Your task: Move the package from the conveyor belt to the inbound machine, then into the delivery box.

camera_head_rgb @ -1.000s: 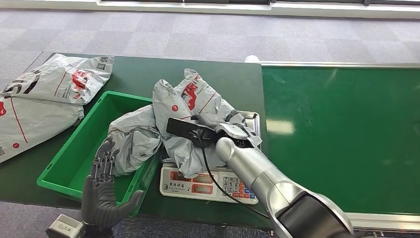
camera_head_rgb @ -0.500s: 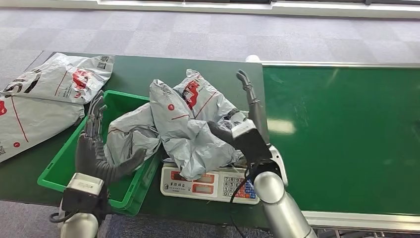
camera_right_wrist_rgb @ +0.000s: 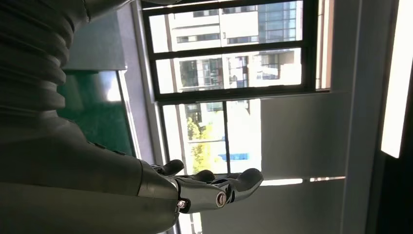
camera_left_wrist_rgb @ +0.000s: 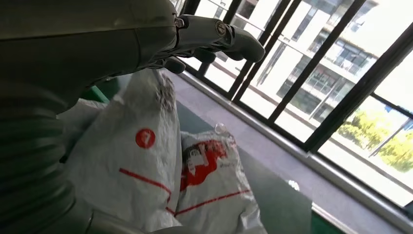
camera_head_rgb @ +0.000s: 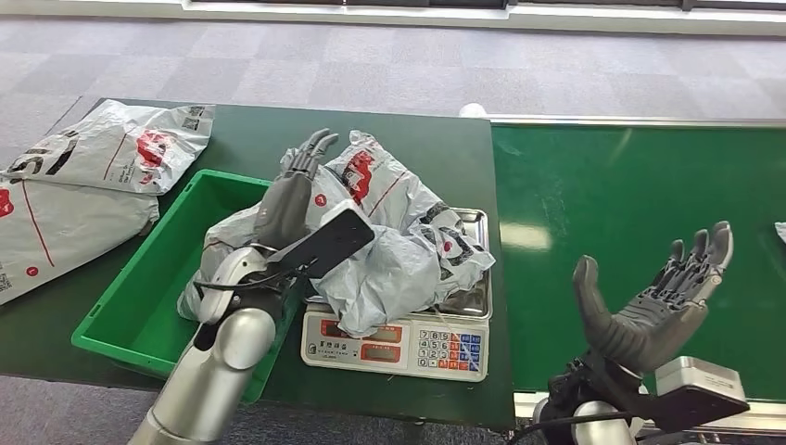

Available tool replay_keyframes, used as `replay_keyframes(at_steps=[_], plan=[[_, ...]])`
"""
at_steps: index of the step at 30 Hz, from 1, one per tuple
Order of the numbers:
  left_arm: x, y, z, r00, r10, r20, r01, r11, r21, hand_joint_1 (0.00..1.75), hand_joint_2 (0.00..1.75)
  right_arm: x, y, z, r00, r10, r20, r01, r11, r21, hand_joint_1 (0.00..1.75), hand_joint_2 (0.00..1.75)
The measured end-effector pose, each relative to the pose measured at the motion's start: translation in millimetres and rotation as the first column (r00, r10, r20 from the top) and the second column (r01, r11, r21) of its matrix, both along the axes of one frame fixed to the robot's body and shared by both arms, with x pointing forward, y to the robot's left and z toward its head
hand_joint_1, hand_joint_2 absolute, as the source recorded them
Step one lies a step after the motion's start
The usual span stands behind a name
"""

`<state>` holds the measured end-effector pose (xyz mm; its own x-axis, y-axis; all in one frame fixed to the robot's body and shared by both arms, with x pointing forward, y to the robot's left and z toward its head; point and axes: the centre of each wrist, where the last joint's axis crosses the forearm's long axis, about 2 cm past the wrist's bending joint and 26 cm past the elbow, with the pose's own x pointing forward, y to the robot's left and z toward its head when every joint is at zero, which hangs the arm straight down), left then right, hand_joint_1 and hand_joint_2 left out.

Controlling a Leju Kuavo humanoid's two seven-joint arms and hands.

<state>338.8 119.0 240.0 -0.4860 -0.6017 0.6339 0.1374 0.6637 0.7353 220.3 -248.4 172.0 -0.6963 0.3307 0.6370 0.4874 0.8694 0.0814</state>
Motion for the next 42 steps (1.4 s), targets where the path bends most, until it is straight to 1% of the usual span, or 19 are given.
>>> replay_keyframes(at_steps=[2,4,6,9,12,19,20,23,24,26,30,32,34,36,38,42], plan=[[11.7,-18.0,-19.1,0.997,-0.005,-0.083,0.013,0.995,0.103,0.00,1.75,-9.8,-4.8,-10.1,0.999,-0.003,-0.036,0.004,1.000,0.016,0.00,1.75],[17.6,-35.5,-42.0,0.984,-0.016,-0.176,0.051,0.979,0.196,0.00,1.75,-16.5,-7.1,-16.1,0.998,-0.003,-0.059,0.004,1.000,0.008,0.00,1.75],[17.1,-50.1,-64.4,0.960,-0.025,-0.280,0.105,0.957,0.272,0.00,1.75,-19.5,-7.5,-18.8,0.998,0.002,-0.069,-0.002,1.000,-0.005,0.00,1.75],[12.7,-63.3,-87.5,0.916,-0.013,-0.400,0.167,0.921,0.353,0.00,1.75,-20.2,-4.8,-20.4,0.996,0.033,-0.085,-0.034,0.999,-0.010,0.00,1.75],[13.2,-70.0,-95.7,0.891,0.016,-0.453,0.193,0.891,0.410,0.00,1.75,-20.0,-0.8,-23.2,0.992,0.066,-0.111,-0.067,0.998,-0.010,0.00,1.75],[18.7,-74.0,-96.7,0.878,0.038,-0.477,0.210,0.865,0.456,0.00,1.75,-20.4,3.4,-28.6,0.987,0.087,-0.137,-0.090,0.996,-0.011,0.00,1.75],[19.2,-73.9,-96.8,0.878,0.039,-0.477,0.211,0.862,0.460,0.23,1.75,-20.4,3.4,-29.1,0.986,0.087,-0.139,-0.090,0.996,-0.012,0.00,1.75],[19.8,-73.2,-98.0,0.874,0.044,-0.484,0.219,0.854,0.473,1.54,1.75,-20.4,3.7,-30.5,0.985,0.091,-0.146,-0.094,0.995,-0.014,0.00,1.75],[19.6,-72.9,-98.8,0.870,0.044,-0.491,0.225,0.851,0.475,1.75,1.75,-20.4,3.8,-30.9,0.984,0.094,-0.148,-0.097,0.995,-0.016,0.00,1.75],[19.0,-72.1,-101.1,0.862,0.036,-0.505,0.238,0.852,0.467,1.75,1.75,-20.4,3.9,-31.6,0.983,0.098,-0.155,-0.102,0.995,-0.021,0.00,1.75],[18.7,-67.1,-105.4,0.871,0.011,-0.492,0.210,0.895,0.393,1.75,1.75,-21.0,3.9,-32.5,0.982,0.094,-0.165,-0.101,0.994,-0.030,0.00,1.75],[19.7,-62.2,-105.5,0.882,-0.011,-0.471,0.178,0.934,0.311,1.75,1.75,-23.1,3.8,-33.9,0.981,0.085,-0.172,-0.092,0.995,-0.035,0.00,1.75],[21.0,-56.3,-102.0,0.896,-0.038,-0.442,0.137,0.972,0.192,1.75,1.75,-26.8,3.7,-36.2,0.980,0.074,-0.186,-0.083,0.996,-0.041,0.00,1.75],[22.4,-49.3,-94.1,0.915,-0.058,-0.400,0.089,0.994,0.060,1.75,1.75,-31.3,3.7,-38.3,0.978,0.065,-0.199,-0.077,0.996,-0.051,0.00,1.75],[23.8,-39.0,-81.9,0.935,-0.063,-0.348,0.041,0.997,-0.070,1.75,1.75,-36.6,4.1,-39.9,0.977,0.054,-0.208,-0.068,0.996,-0.060,0.00,1.75],[23.4,-7.0,-51.9,0.980,-0.026,-0.198,-0.034,0.954,-0.298,1.75,1.75,-47.1,4.2,-42.2,0.974,0.035,-0.222,-0.050,0.997,-0.062,0.00,1.75]])
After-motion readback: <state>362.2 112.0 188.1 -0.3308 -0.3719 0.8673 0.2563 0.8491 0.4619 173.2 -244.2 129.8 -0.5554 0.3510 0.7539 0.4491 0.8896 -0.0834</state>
